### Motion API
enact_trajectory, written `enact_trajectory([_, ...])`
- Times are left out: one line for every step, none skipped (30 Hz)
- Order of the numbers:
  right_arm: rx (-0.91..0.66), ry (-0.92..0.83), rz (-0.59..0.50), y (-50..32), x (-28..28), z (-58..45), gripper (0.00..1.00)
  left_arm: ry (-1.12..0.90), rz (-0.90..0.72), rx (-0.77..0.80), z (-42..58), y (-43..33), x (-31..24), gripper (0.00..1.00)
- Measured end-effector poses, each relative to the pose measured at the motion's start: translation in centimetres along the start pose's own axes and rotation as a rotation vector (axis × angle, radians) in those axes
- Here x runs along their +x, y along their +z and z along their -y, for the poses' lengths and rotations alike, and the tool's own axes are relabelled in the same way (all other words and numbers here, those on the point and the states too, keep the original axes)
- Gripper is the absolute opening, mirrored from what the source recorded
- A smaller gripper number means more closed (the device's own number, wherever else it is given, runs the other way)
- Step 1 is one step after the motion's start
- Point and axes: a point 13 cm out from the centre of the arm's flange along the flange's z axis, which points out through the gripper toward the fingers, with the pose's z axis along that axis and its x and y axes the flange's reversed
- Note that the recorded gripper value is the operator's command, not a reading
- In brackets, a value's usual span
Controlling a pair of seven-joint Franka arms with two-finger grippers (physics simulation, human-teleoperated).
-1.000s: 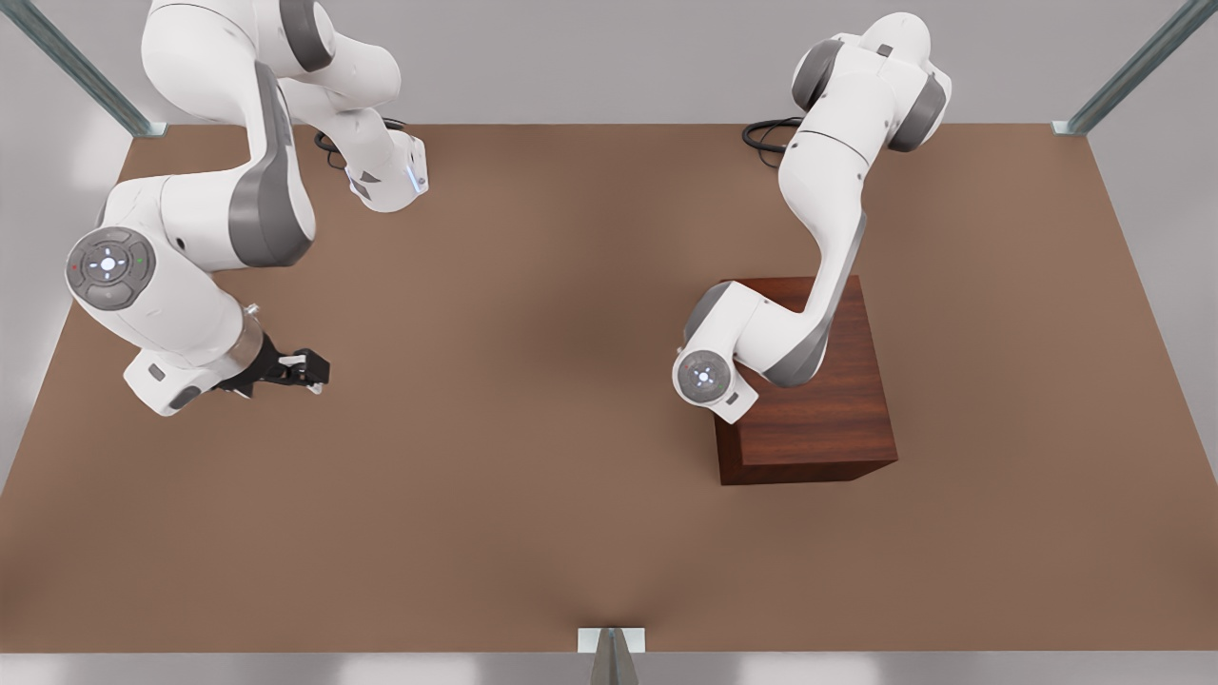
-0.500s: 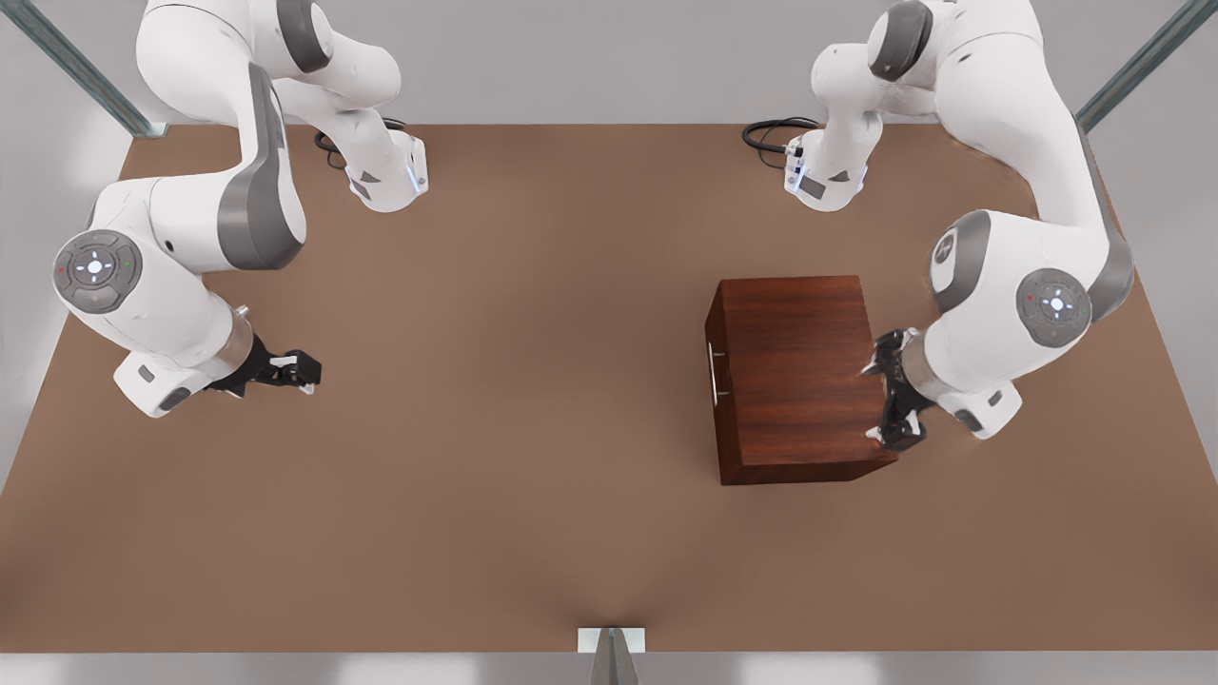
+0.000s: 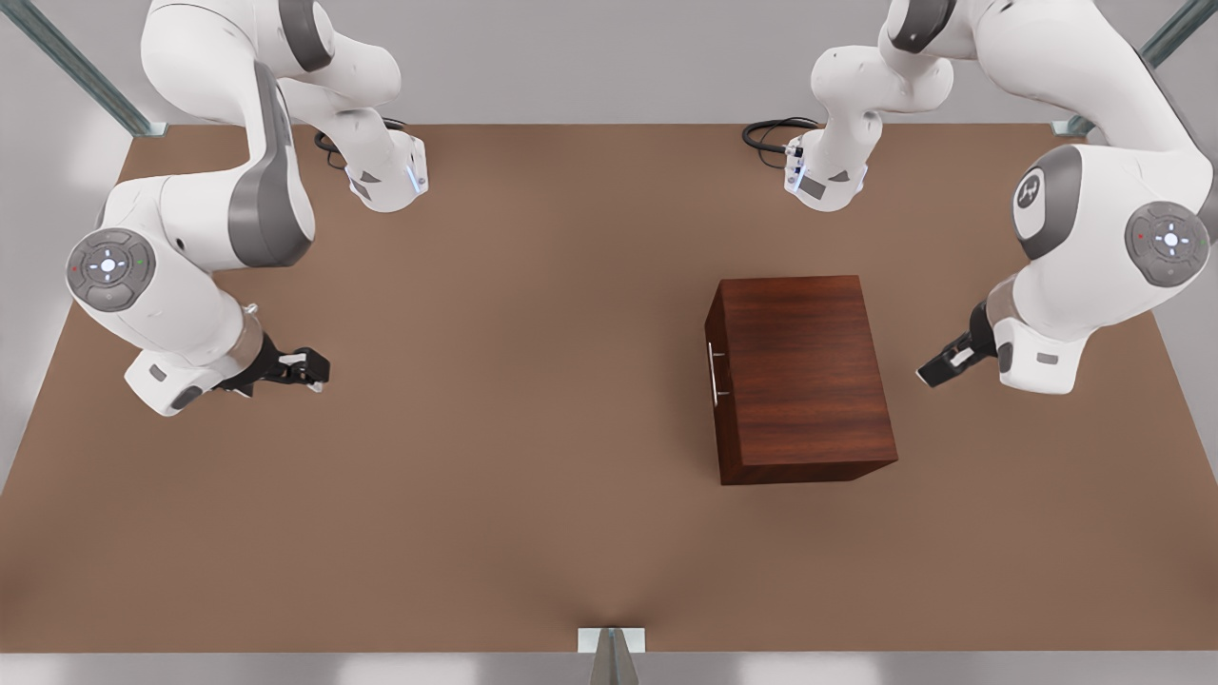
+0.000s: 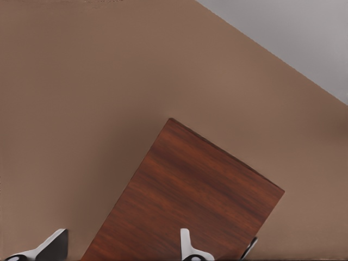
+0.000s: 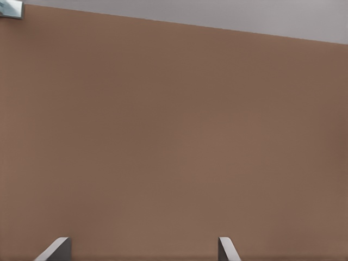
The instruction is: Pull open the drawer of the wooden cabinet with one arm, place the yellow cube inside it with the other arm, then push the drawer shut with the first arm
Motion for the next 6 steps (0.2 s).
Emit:
enact_trajectory([0.0, 0.002, 0.0, 0.01, -0.01, 0.14, 1.0, 0.04, -0.001, -0.001, -0.04, 0.03, 0.01, 1.0])
enact_trajectory([0.0, 0.003, 0.0, 0.02, -0.01, 0.28, 1.0, 0.079, -0.002, -0.002, -0.05, 0.05, 0.04, 1.0])
enact_trajectory([0.0, 0.004, -0.001, 0.05, -0.02, 0.38, 1.0, 0.115, -0.003, -0.003, -0.05, 0.07, 0.06, 1.0])
enact_trajectory([0.0, 0.004, -0.001, 0.06, -0.03, 0.4, 1.0, 0.15, -0.004, -0.004, -0.06, 0.08, 0.08, 1.0])
enact_trajectory([0.0, 0.004, -0.001, 0.07, -0.03, 0.44, 1.0, 0.183, -0.005, -0.005, -0.05, 0.09, 0.12, 1.0])
enact_trajectory([0.0, 0.005, -0.001, 0.08, -0.03, 0.54, 1.0, 0.214, -0.005, -0.005, -0.03, 0.1, 0.15, 1.0])
